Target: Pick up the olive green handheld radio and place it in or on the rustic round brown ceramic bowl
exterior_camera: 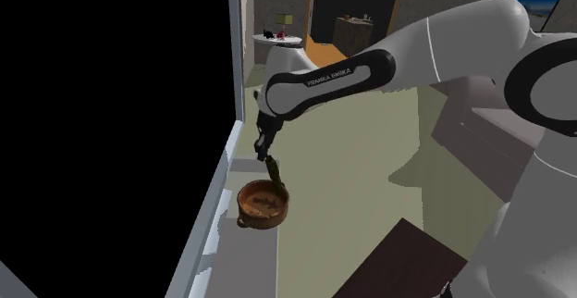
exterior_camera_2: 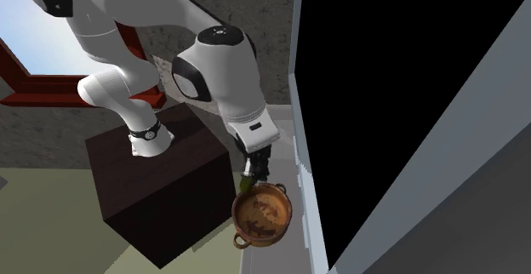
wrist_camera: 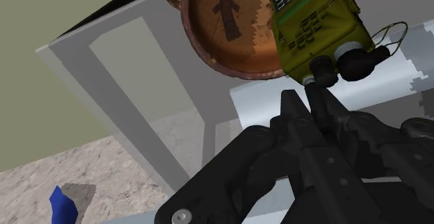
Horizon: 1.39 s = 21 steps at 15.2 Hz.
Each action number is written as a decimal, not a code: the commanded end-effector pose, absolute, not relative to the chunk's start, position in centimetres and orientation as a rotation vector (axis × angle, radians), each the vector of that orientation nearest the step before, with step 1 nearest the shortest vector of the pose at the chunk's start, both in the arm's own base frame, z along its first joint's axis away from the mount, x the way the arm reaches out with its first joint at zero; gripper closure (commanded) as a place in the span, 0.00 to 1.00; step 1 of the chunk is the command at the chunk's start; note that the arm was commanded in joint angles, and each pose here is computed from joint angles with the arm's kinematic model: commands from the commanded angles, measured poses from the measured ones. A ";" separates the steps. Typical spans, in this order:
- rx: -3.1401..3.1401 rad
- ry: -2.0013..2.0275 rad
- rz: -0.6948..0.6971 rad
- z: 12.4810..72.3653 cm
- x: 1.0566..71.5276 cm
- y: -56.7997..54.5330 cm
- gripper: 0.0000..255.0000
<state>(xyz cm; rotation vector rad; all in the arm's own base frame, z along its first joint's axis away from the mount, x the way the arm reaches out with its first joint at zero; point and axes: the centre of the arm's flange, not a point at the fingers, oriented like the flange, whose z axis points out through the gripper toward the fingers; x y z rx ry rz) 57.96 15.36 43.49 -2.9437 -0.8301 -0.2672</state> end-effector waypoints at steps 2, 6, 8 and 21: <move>-2.943 -0.832 -0.268 42.0 58.0 15.2 1.00; -2.943 -0.832 -0.268 39.9 58.0 15.2 1.00; -2.943 -0.832 -0.268 38.8 58.0 15.2 1.00; -2.943 -0.832 -0.268 37.3 58.0 15.2 0.00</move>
